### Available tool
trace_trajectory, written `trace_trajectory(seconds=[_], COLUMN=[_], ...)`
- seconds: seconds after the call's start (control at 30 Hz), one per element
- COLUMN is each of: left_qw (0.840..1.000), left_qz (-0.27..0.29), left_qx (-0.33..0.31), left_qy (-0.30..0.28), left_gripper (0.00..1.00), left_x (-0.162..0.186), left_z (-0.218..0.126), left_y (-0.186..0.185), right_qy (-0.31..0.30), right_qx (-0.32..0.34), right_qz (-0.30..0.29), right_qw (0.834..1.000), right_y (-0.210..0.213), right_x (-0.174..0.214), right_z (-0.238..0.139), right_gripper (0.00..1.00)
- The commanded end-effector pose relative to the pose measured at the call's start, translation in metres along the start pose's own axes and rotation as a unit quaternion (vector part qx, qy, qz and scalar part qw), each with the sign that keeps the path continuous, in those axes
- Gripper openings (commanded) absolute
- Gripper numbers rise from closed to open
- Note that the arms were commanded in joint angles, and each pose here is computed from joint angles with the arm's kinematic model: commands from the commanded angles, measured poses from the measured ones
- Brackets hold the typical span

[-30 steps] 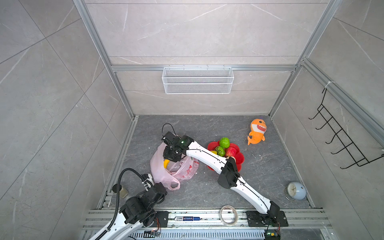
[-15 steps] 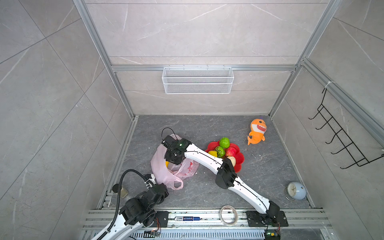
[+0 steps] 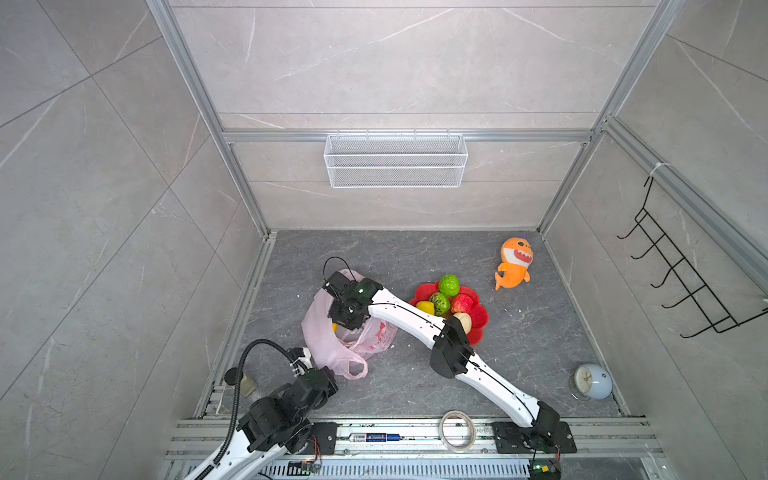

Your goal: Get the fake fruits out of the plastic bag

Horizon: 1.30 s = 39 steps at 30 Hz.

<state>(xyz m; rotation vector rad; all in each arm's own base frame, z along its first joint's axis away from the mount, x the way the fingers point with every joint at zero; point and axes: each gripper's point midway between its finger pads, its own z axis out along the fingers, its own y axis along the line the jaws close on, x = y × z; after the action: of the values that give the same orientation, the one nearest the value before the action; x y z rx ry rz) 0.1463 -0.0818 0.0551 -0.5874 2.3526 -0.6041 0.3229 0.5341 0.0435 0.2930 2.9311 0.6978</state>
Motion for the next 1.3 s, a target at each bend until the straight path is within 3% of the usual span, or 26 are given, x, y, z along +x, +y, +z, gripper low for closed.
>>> trace_trajectory(seconds=[0.0,0.07,0.2,0.33,0.47,0.7,1.0,1.27], left_qw=[1.000,1.000,1.000,1.000,1.000,1.000,1.000,1.000], left_qz=[0.009,0.009,0.008,0.007,0.007,0.005,0.004,0.008], left_qx=[0.005,0.005,0.003,0.002,0.000,-0.003,-0.010,-0.021], left_qy=[0.001,0.001,0.001,0.001,0.000,-0.001,-0.007,-0.009], left_gripper=[0.00,0.00,0.00,0.00,0.00,0.00,0.00,0.00], left_x=[0.000,0.001,0.000,0.000,0.000,-0.001,-0.003,-0.006], left_z=[-0.001,-0.001,-0.001,-0.002,-0.002,-0.003,-0.003,-0.006], left_y=[-0.001,-0.001,0.000,0.001,0.002,0.003,0.004,0.005], right_qy=[0.005,0.007,0.006,0.010,0.021,0.016,-0.019,-0.048], right_qx=[0.058,0.063,0.065,0.069,0.065,0.053,-0.020,-0.025], right_qz=[0.017,0.022,0.030,0.042,0.048,0.037,-0.022,-0.055], right_qw=[0.998,0.998,0.997,0.997,0.997,0.998,0.999,0.997], right_y=[-0.035,-0.038,-0.041,-0.046,-0.046,-0.039,0.006,0.016], right_x=[0.001,0.001,-0.001,-0.001,0.002,0.000,-0.016,-0.025], right_z=[0.024,0.025,0.026,0.034,0.041,0.036,-0.004,-0.029], right_gripper=[0.32,0.33,0.45,0.47,0.32,0.20,0.14,0.13])
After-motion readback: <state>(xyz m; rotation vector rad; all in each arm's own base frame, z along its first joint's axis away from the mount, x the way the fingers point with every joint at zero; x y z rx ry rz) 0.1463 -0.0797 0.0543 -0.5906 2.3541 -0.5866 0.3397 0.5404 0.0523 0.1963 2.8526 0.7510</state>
